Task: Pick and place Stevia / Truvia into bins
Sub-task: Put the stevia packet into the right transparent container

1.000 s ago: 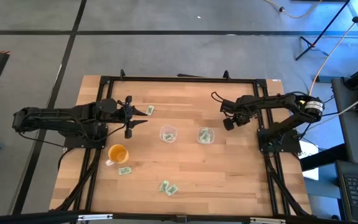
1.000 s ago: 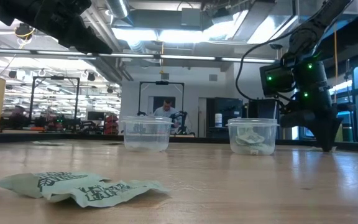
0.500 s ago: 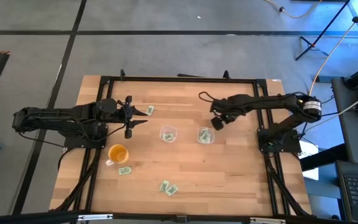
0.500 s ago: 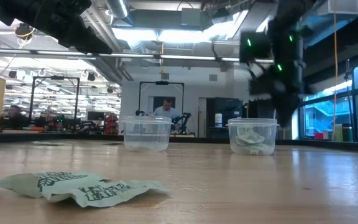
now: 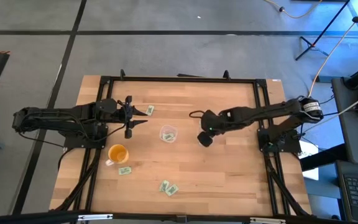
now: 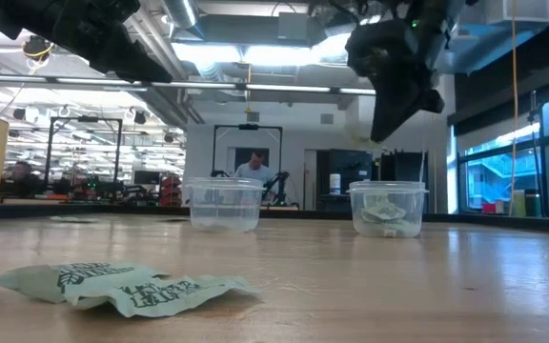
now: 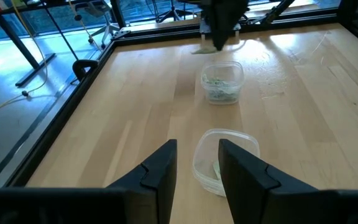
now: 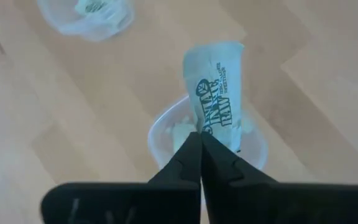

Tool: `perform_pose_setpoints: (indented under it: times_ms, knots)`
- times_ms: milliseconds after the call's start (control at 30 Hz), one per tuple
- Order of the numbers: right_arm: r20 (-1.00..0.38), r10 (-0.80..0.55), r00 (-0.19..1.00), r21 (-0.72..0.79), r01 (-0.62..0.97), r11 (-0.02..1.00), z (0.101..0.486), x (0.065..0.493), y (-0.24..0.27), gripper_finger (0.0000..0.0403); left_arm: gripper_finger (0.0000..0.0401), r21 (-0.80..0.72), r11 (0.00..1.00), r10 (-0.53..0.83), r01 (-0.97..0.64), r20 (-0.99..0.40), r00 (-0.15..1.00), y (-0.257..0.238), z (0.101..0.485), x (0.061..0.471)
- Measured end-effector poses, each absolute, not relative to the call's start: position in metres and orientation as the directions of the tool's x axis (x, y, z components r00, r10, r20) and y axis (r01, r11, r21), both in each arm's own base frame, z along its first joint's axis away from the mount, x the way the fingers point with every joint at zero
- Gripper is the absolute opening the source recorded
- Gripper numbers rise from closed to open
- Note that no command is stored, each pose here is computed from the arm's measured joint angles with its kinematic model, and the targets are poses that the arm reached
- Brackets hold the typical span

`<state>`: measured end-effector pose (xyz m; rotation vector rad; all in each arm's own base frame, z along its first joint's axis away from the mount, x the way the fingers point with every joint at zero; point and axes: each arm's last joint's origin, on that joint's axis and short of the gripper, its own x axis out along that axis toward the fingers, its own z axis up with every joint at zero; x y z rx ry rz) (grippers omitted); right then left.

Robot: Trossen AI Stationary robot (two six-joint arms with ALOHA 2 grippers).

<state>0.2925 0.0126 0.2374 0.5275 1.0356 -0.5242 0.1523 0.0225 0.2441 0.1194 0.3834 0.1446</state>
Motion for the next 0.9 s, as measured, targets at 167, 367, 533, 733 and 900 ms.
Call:
perform_pose_setpoints:
  times_ms: [167, 367, 533, 733, 900]
  knots:
    - [-0.908, -0.143, 0.395, 0.153, 0.628, 0.763, 0.231, 0.294, 0.024, 0.0, 0.0114, 0.143, 0.983, 0.163, -0.118, -0.363, 0.917, 0.022, 0.244, 0.152]
    - [-0.937, -0.152, 0.315, 0.091, 0.639, 0.764, 0.206, 0.305, 0.024, 0.0, 0.0114, 0.13, 0.984, 0.162, -0.122, -0.363, 0.917, 0.022, 0.244, 0.152]
    - [-0.951, -0.157, 0.267, 0.054, 0.642, 0.765, 0.192, 0.309, 0.025, 0.0002, 0.0114, 0.121, 0.985, 0.162, -0.126, -0.364, 0.917, 0.022, 0.244, 0.152]
    - [-0.956, -0.131, 0.261, 0.057, 0.606, 0.794, 0.19, 0.31, 0.026, 0.002, 0.0114, 0.109, 0.98, 0.195, -0.166, -0.363, 0.911, 0.023, 0.244, 0.152]
    - [-0.957, -0.131, 0.26, 0.054, 0.599, 0.799, 0.19, 0.31, 0.026, 0.0043, 0.0114, 0.124, 0.971, 0.235, -0.203, -0.362, 0.902, 0.025, 0.244, 0.152]
